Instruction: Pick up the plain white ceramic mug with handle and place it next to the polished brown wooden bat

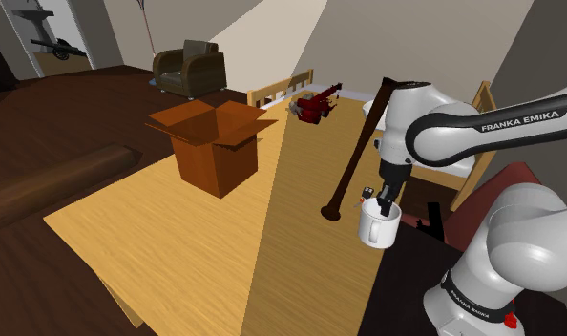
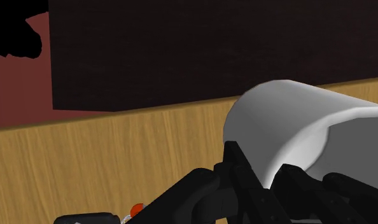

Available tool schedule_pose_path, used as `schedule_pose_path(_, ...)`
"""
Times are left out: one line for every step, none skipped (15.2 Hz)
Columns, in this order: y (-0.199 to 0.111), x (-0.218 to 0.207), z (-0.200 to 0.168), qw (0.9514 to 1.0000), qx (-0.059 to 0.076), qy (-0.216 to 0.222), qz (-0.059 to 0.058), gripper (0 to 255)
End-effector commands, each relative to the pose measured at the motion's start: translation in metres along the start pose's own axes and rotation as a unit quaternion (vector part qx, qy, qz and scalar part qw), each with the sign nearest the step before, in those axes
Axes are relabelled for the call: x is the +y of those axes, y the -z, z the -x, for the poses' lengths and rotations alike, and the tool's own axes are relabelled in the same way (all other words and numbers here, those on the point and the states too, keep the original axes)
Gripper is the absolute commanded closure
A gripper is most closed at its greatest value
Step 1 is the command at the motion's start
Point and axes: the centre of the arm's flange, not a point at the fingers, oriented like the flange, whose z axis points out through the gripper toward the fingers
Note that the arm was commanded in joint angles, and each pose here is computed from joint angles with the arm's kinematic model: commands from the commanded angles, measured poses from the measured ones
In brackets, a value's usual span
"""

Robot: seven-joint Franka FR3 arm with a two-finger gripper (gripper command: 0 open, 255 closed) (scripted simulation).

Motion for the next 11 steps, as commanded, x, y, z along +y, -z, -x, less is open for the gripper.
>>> schedule_pose_path(0.0, 0.0, 0.0, 1.0, 0.0, 0.0, 0.0, 255)
schedule_pose_path(0.0, 0.0, 0.0, 1.0, 0.0, 0.0, 0.0, 255)
schedule_pose_path(0.0, 0.0, 0.0, 1.0, 0.0, 0.0, 0.0, 255)
schedule_pose_path(0.0, 0.0, 0.0, 1.0, 0.0, 0.0, 0.0, 0)
schedule_pose_path(0.0, 0.0, 0.0, 1.0, 0.0, 0.0, 0.0, 0)
schedule_pose_path(0.0, 0.0, 0.0, 1.0, 0.0, 0.0, 0.0, 0)
schedule_pose_path(0.0, 0.0, 0.0, 1.0, 0.0, 0.0, 0.0, 0)
schedule_pose_path(0.0, 0.0, 0.0, 1.0, 0.0, 0.0, 0.0, 0)
schedule_pose_path(0.0, 0.0, 0.0, 1.0, 0.0, 0.0, 0.0, 0)
schedule_pose_path(0.013, 0.0, 0.0, 1.0, 0.0, 0.0, 0.0, 0)
schedule_pose_path(0.026, 0.0, 0.0, 1.0, 0.0, 0.0, 0.0, 0)
